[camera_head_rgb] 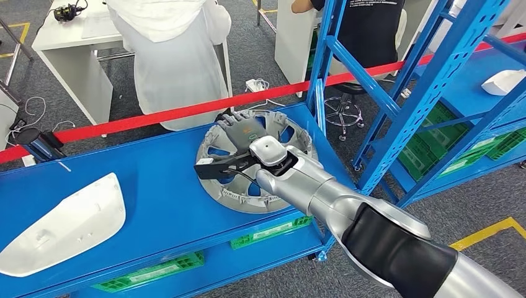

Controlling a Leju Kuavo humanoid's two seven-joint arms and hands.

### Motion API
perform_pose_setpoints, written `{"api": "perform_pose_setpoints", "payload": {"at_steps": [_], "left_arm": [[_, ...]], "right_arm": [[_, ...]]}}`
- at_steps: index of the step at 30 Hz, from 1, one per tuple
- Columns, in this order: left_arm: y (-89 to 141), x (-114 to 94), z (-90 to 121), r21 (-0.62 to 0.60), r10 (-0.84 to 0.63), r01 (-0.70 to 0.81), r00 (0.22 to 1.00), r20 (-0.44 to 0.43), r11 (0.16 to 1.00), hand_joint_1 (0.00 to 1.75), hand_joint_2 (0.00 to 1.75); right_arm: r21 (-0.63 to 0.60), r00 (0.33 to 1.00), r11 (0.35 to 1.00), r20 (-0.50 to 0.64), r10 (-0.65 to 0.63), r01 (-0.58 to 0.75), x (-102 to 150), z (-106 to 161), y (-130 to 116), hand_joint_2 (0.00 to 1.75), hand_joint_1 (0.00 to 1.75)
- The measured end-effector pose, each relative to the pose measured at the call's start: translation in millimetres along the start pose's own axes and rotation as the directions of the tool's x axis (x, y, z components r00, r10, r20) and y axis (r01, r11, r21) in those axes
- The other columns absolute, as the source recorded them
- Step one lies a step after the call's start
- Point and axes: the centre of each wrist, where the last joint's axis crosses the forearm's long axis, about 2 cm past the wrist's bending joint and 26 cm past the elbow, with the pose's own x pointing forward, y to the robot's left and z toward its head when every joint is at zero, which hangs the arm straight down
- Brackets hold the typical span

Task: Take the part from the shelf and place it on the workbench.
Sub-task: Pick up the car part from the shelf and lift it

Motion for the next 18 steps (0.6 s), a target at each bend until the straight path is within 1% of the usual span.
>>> {"api": "perform_pose_setpoints", "payload": {"at_steps": [4,9,12,18], "left_arm": [[0,0,0,0.003,0.001,-0.001,1.0,-0.005,1.0,0.0,0.0],[0,0,0,0.003,-0.002,0.002,1.0,-0.01,1.0,0.0,0.0],[0,0,0,0.003,-0.003,0.003,1.0,-0.011,1.0,0.0,0.0],[1,0,0,0.016,0.003,-0.003,1.0,-0.009,1.0,0.0,0.0]], "right_arm": [[0.027,0.997,0.997,0.022,-0.069,0.068,12,2,8,0.0,0.0],[0.077,0.982,0.98,0.034,-0.187,0.184,28,10,34,0.0,0.0],[0.101,0.973,0.97,0.039,-0.226,0.221,37,16,46,0.0,0.0],[0.172,0.956,0.945,0.048,-0.289,0.277,54,23,64,0.0,0.0]]}}
